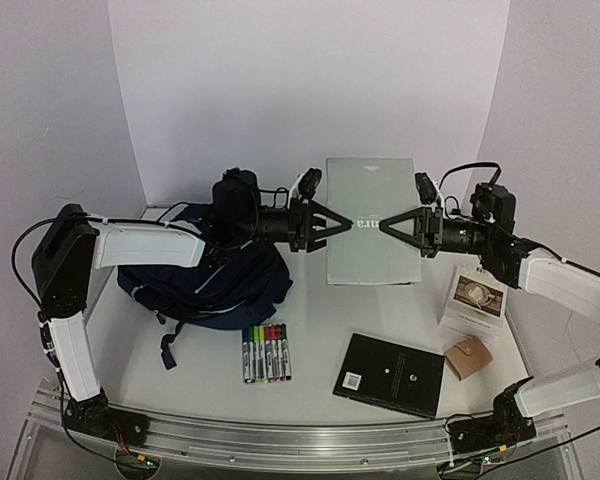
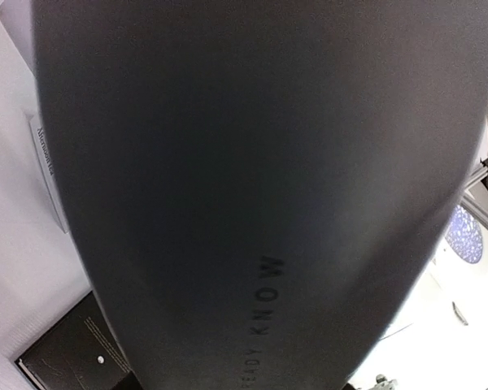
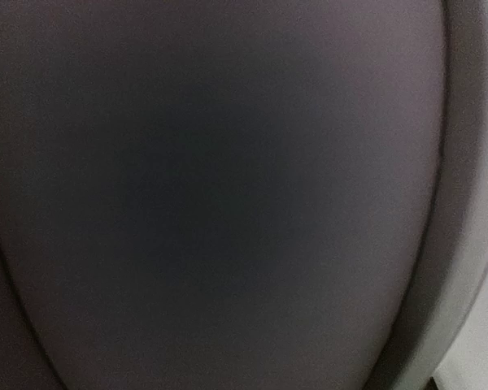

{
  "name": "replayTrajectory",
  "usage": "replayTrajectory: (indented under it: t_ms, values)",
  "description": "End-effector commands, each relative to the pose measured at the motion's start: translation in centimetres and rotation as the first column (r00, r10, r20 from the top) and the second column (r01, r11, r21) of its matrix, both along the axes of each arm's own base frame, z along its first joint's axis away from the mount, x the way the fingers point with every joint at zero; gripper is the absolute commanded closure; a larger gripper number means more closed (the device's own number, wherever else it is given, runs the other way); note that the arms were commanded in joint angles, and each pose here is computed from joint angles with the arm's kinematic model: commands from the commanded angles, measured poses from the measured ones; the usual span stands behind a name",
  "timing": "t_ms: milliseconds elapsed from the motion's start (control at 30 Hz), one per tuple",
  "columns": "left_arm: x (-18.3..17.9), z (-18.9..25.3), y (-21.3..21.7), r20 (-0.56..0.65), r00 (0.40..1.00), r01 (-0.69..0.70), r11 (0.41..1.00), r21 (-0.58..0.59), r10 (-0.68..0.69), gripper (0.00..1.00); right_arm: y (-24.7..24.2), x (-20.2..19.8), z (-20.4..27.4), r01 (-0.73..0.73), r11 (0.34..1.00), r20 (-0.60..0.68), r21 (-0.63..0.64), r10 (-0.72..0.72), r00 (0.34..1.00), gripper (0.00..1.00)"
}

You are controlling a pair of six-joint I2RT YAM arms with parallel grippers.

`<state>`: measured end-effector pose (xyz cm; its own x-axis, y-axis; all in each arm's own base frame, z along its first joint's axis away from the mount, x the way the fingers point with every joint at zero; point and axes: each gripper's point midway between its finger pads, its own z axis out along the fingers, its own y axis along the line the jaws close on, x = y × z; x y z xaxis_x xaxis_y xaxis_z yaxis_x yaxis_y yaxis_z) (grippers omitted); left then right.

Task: Pack the student bag
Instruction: Pick up the book from the center of the board.

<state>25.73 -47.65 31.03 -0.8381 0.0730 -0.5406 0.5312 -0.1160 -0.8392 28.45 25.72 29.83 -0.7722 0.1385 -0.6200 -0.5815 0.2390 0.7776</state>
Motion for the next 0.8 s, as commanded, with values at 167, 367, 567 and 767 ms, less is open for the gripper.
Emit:
replayTrajectory:
  t_ms: [167,367,567,767]
  values:
    - [2.5,-0.7,2.6,0.103,0.972,-0.227,0.960,0.163,0.213,0.20,-0.9,1.7,2.8,0.144,0.986,0.054,0.082,-0.149,0.987,0.70]
    - [5.4,-7.5,10.7,0.334,0.839,-0.544,0.648,0.533,0.430,0.05,-1.5,1.9,2.2,0.189,0.978,0.041,0.085,-0.193,0.980,0.68]
    - [6.7,-15.9,18.8,0.537,0.766,-0.615,0.164,0.771,0.353,0.04,-1.7,2.1,0.5,0.213,0.975,0.013,0.063,-0.214,0.977,0.68]
    - [7.8,-19.3,23.0,0.669,0.692,-0.650,-0.169,0.741,0.270,0.05,-1.8,2.0,0.3,0.216,0.974,0.011,0.061,-0.217,0.976,0.68]
